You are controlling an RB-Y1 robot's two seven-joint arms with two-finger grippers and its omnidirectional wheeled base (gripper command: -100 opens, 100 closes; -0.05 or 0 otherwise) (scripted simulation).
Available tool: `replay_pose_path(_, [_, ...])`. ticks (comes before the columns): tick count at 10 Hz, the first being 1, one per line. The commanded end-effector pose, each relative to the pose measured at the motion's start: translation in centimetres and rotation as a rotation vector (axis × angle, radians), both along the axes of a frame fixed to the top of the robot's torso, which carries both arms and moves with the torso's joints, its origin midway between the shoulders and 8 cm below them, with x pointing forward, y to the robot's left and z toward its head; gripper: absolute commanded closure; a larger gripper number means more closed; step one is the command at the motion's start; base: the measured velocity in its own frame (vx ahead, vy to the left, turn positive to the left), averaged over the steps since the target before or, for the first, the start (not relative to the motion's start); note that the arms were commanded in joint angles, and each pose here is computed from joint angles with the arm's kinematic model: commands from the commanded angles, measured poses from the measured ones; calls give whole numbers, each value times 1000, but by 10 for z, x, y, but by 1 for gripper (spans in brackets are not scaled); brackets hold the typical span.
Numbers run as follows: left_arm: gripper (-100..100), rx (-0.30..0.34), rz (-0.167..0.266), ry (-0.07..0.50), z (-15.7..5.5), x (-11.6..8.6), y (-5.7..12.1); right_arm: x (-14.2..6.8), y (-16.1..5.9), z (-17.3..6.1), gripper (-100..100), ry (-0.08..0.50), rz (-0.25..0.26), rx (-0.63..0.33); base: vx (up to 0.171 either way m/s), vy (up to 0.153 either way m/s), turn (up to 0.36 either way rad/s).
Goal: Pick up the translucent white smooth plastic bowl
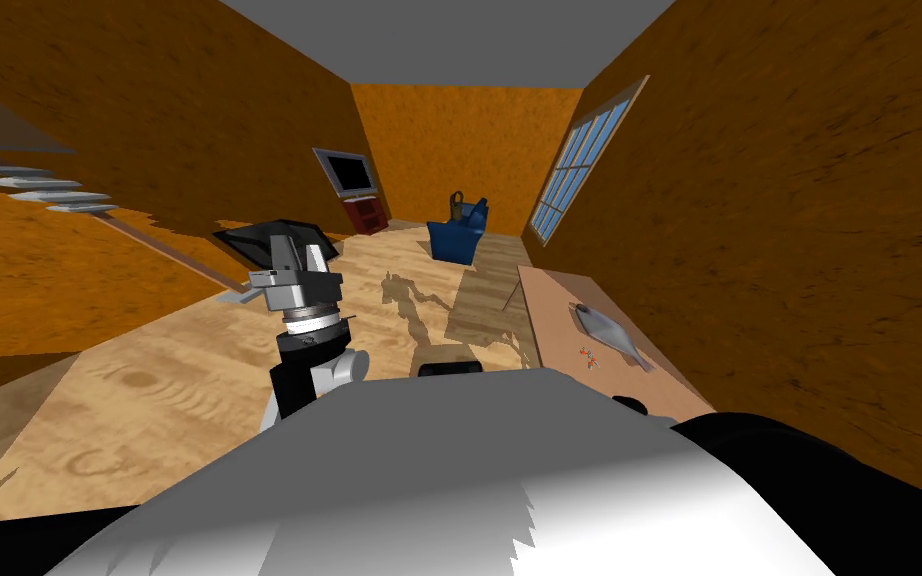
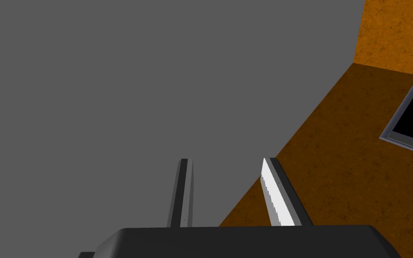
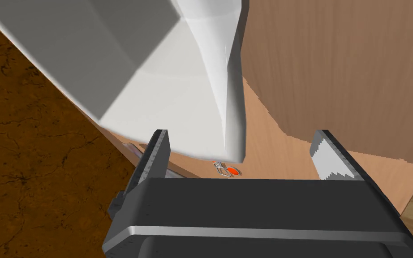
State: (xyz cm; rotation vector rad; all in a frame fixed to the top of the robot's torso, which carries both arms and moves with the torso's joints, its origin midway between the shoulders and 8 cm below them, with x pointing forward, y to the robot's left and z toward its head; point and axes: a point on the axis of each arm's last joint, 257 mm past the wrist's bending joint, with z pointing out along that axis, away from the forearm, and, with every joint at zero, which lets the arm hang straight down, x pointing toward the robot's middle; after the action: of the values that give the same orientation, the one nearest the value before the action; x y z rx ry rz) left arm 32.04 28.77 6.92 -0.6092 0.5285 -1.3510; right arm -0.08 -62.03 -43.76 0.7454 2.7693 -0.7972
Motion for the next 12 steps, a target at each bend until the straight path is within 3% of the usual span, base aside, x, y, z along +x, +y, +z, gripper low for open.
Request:
replay_pose_path(1, [0,0,0,0,0,0,0,1,-6,-7,-100,-3,22,-24,134,51,-172])
replay_pose_path(2, [0,0,0,0,0,0,0,-6,-11,-9,-100,-14,-4,-29,74,25,-21])
replay_pose_path(4, [0,0,0,0,0,0,0,-12,-18,-13,-100,-27,-1,-33,6,2,16])
replay_pose_path(5, [0,0,0,0,0,0,0,13,-29,-13,-100,-40,55,-64,98,16,-297])
replay_pose_path(8, [0,0,0,0,0,0,0,-9,-40,-23,-100,-46,38,-74,70,33,-42])
replay_pose_path(9, [0,0,0,0,0,0,0,-6,-39,-24,-100,-57,46,-72,-6,1,13])
replay_pose_path(10, [0,0,0,0,0,0,0,19,-51,-21,-100,-69,107,-99,87,42,-302])
replay_pose_path(12, [0,0,0,0,0,0,0,-3,-58,-30,-100,-61,91,-102,112,48,-63])
